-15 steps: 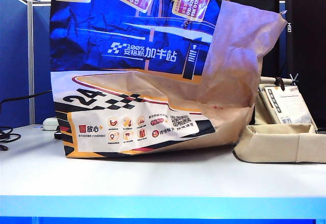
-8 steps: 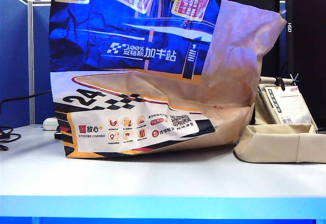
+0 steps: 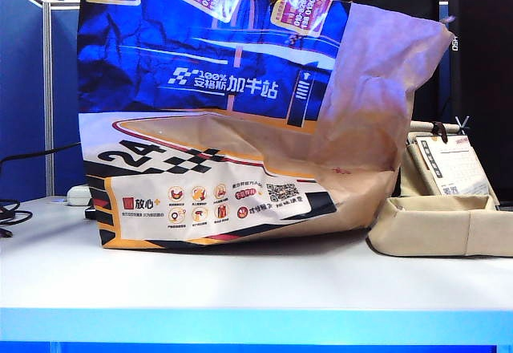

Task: Open the paper bag and put two oranges into the paper bag.

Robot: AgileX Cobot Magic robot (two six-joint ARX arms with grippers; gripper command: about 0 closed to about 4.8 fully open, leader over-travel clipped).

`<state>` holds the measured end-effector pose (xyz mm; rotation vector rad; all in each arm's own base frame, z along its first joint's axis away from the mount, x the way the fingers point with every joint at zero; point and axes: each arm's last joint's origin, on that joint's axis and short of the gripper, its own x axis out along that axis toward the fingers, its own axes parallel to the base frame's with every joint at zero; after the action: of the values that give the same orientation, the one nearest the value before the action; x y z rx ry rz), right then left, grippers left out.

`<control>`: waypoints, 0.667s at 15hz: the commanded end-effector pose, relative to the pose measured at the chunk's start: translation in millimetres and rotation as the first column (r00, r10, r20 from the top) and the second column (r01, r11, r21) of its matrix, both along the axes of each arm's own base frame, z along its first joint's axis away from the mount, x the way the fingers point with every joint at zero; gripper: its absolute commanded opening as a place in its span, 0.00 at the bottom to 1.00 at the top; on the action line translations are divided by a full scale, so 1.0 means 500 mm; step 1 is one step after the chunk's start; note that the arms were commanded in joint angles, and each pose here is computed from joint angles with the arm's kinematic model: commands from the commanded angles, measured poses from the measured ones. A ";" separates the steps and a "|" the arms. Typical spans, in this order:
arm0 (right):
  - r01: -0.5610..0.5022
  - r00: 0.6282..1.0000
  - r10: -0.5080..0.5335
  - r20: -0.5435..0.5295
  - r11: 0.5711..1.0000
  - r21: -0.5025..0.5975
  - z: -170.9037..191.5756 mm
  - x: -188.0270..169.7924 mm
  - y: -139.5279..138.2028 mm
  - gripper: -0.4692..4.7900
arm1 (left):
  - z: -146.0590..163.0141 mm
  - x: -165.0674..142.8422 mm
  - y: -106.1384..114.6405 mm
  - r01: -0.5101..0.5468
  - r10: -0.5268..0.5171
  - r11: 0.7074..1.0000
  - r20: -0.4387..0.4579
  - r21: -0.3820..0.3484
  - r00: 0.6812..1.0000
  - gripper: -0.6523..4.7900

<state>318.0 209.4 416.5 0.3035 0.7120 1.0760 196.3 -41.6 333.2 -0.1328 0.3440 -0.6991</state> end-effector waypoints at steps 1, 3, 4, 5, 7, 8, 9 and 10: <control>-0.019 1.000 0.018 0.024 1.000 0.018 0.010 -0.006 0.003 0.88 | 0.009 0.000 0.000 -0.001 0.001 1.000 0.028 -0.005 1.000 0.86; -0.019 0.999 0.017 0.052 0.999 0.034 0.015 -0.004 0.004 0.89 | 0.009 0.000 0.000 -0.001 0.002 1.000 0.027 -0.006 1.000 0.86; -0.019 0.998 0.016 0.066 0.999 0.042 0.018 -0.002 0.005 0.89 | 0.009 0.000 0.000 -0.002 0.002 1.000 0.027 -0.006 1.000 0.86; -0.010 0.996 0.006 0.084 0.999 0.050 0.021 -0.001 0.005 0.89 | 0.009 0.000 0.000 -0.003 0.003 1.000 0.027 -0.006 1.000 0.86; -0.009 0.991 -0.002 0.135 0.997 0.079 0.035 0.000 0.006 0.88 | 0.009 0.000 0.001 -0.009 0.009 1.000 0.028 -0.004 1.000 0.86; -0.006 0.988 -0.007 0.152 0.996 0.087 0.048 -0.002 0.004 0.83 | 0.010 0.001 0.001 -0.009 0.009 1.000 0.032 -0.005 0.999 0.86; -0.016 0.978 -0.008 0.210 0.994 0.111 0.083 -0.011 -0.001 0.77 | 0.014 0.002 0.001 -0.015 0.015 1.000 0.050 -0.005 0.999 0.86; -0.029 0.959 -0.009 0.283 0.991 0.131 0.122 -0.022 -0.008 0.77 | 0.021 0.002 0.002 -0.035 0.035 0.999 0.068 -0.002 0.997 0.86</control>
<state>313.8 208.9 459.9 0.2781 0.4737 1.1290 197.0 -41.3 336.5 -0.1283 0.3214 -0.6839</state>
